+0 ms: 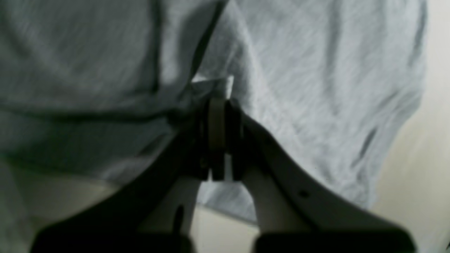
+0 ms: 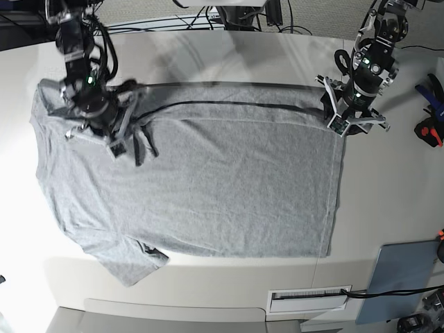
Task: Fold the T-shirt properly
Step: 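Grasp the folded edge with the right gripper near the sleeve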
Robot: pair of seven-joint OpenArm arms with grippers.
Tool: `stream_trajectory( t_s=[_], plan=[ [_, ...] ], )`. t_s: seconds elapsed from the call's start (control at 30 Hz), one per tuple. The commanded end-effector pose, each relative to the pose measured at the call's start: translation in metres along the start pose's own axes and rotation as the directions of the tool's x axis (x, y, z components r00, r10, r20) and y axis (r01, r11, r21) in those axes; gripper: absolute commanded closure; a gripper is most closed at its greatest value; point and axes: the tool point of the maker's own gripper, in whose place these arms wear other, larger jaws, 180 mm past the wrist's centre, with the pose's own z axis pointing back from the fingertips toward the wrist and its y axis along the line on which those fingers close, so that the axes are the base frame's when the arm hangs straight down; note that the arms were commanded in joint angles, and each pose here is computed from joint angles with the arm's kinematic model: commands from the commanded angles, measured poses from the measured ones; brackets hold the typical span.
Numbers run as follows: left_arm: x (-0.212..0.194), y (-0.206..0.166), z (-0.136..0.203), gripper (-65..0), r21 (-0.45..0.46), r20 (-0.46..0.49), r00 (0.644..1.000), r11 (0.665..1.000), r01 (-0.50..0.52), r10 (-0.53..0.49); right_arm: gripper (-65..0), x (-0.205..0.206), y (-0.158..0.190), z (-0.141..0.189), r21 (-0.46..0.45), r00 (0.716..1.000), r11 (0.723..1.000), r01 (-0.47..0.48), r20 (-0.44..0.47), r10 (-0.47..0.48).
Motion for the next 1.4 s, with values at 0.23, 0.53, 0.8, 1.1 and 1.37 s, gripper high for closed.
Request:
stream_trajectory(
  t_s=[0.23, 0.53, 0.8, 1.1, 1.37],
  plan=[
    [0.009, 0.010, 0.002, -31.6, 0.024, 0.033, 0.999, 1.000, 0.010, -0.011, -2.5, -0.022, 0.020, 0.018, 0.028, 0.998, 0.998, -0.059, -0.004, 0.059],
    [0.009, 0.009, 0.002, -31.6, 0.023, 0.034, 0.999, 1.000, 0.010, -0.011, -4.3, -0.025, 0.026, 0.025, 0.042, 0.998, 0.997, -0.061, -0.011, 0.061],
    [0.009, 0.009, 0.002, -31.6, 0.024, 0.034, 0.999, 1.000, 0.010, -0.010, -20.3, -0.024, 0.044, 0.026, 0.142, 0.999, 0.989, -0.047, 0.002, 0.047],
    [0.009, 0.010, 0.002, -31.6, 0.024, 0.033, 0.999, 1.000, 0.010, -0.011, -20.2, -0.001, 0.040, 0.027, 0.149, 0.997, 0.988, -0.038, 0.066, 0.028],
    [0.006, 0.009, 0.002, -18.8, 0.022, 0.017, 1.000, 1.000, 0.006, -0.006, -11.7, 0.009, -0.015, 0.043, -0.034, 0.993, 0.998, 0.057, 0.101, -0.054]
  ],
)
